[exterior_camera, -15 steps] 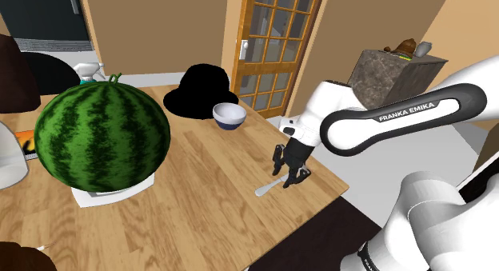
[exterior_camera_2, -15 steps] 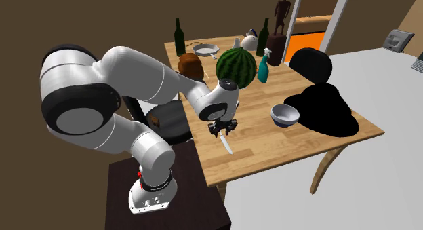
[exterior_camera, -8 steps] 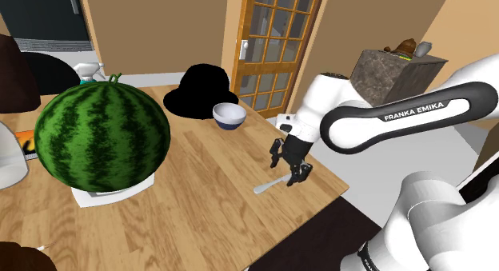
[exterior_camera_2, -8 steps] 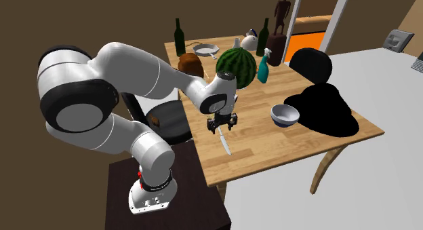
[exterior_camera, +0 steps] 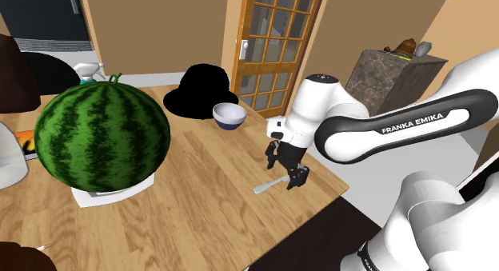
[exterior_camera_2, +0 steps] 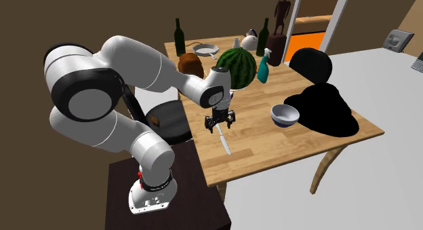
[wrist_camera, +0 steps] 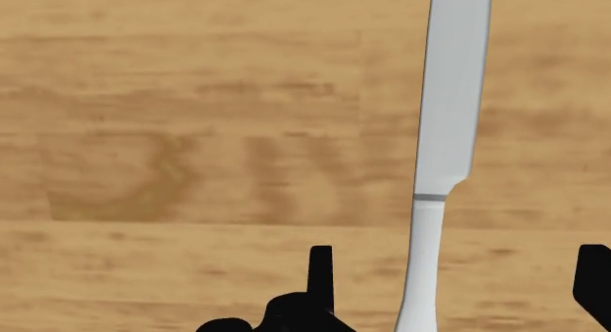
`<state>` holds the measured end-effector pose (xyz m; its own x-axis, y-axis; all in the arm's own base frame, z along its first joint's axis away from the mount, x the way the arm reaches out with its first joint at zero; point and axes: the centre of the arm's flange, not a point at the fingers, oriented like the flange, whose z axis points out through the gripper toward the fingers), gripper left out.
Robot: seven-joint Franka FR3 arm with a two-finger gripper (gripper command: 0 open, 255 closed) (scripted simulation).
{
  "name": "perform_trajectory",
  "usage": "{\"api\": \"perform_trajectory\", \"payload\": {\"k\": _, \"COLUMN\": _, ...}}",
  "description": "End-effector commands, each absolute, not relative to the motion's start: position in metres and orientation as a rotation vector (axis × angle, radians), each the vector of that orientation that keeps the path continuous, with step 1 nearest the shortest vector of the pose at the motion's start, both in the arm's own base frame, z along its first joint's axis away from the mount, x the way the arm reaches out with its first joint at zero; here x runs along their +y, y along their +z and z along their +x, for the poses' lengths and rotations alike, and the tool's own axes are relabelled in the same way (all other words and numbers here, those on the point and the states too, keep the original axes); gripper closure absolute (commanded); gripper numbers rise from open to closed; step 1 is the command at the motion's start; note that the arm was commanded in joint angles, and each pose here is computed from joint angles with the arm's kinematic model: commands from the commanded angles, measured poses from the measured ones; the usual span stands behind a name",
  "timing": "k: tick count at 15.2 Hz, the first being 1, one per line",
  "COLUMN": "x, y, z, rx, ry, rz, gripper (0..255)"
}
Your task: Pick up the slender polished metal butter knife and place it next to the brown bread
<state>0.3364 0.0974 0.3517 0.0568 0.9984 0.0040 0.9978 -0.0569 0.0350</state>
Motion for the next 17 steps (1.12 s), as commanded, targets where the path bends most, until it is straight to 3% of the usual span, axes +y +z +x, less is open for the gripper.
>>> {"api": "perform_trajectory", "payload": {"k": 1, "x": 0.0985, "y": 0.3386, "z": 0.3376, "rx": 2.141, "ry": 0.042, "rz": 2.266, "gripper": 0}}
{"api": "perform_trajectory", "payload": {"k": 9, "x": 0.0985, "y": 0.3386, "z": 0.3375, "rx": 2.141, "ry": 0.042, "rz": 2.266, "gripper": 0}}
{"api": "perform_trajectory", "payload": {"k": 10, "x": 0.0985, "y": 0.3386, "z": 0.3375, "rx": 2.141, "ry": 0.042, "rz": 2.266, "gripper": 255}}
{"api": "perform_trajectory", "payload": {"k": 17, "x": 0.0989, "y": 0.3392, "z": 0.3373, "rx": 2.141, "ry": 0.042, "rz": 2.266, "gripper": 255}}
